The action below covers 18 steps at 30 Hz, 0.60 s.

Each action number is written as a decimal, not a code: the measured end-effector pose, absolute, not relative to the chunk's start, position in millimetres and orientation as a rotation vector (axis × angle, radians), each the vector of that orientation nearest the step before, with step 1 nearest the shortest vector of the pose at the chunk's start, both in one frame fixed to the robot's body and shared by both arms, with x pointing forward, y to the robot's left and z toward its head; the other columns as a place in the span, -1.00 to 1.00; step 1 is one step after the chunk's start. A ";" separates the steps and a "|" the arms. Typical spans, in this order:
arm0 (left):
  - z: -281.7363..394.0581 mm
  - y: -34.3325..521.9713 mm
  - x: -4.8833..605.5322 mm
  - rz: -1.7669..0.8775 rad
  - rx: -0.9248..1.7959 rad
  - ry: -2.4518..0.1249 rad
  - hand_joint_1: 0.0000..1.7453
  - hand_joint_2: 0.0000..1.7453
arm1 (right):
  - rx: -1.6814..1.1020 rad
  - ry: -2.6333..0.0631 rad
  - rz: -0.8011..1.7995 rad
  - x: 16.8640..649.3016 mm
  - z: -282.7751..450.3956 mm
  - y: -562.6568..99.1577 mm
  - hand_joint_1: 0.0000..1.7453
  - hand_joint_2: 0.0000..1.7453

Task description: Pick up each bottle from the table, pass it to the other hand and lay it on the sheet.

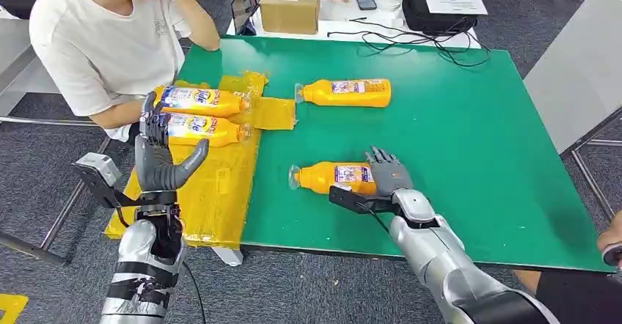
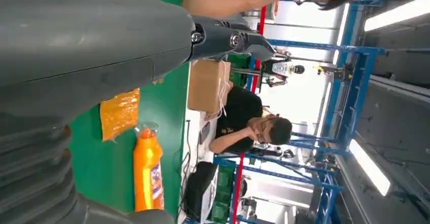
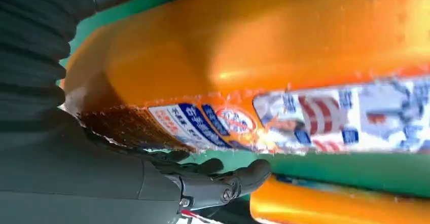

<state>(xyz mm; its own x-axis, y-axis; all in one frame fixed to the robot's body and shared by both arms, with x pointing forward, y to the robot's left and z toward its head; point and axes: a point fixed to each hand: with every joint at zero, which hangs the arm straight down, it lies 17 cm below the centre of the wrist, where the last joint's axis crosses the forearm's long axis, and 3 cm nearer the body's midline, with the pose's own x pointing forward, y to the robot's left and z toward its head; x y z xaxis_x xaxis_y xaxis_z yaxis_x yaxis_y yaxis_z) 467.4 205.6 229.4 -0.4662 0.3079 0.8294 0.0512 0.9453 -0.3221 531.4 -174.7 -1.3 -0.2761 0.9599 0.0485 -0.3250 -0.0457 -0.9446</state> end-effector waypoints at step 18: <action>225.1 205.8 462.4 0.297 -0.251 -2.060 -1.00 1.00 | -0.317 -1.144 1.440 511.5 -10.4 -147.3 1.00 1.00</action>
<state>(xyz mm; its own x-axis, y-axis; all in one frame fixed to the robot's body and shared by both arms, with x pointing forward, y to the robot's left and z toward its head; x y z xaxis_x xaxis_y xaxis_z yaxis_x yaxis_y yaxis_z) 462.4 205.8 225.1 -0.4802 0.2990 0.8246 0.0537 0.9484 -0.3126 511.5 -147.3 -10.4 -0.2539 0.8726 0.4172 -0.6036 0.1941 -0.7733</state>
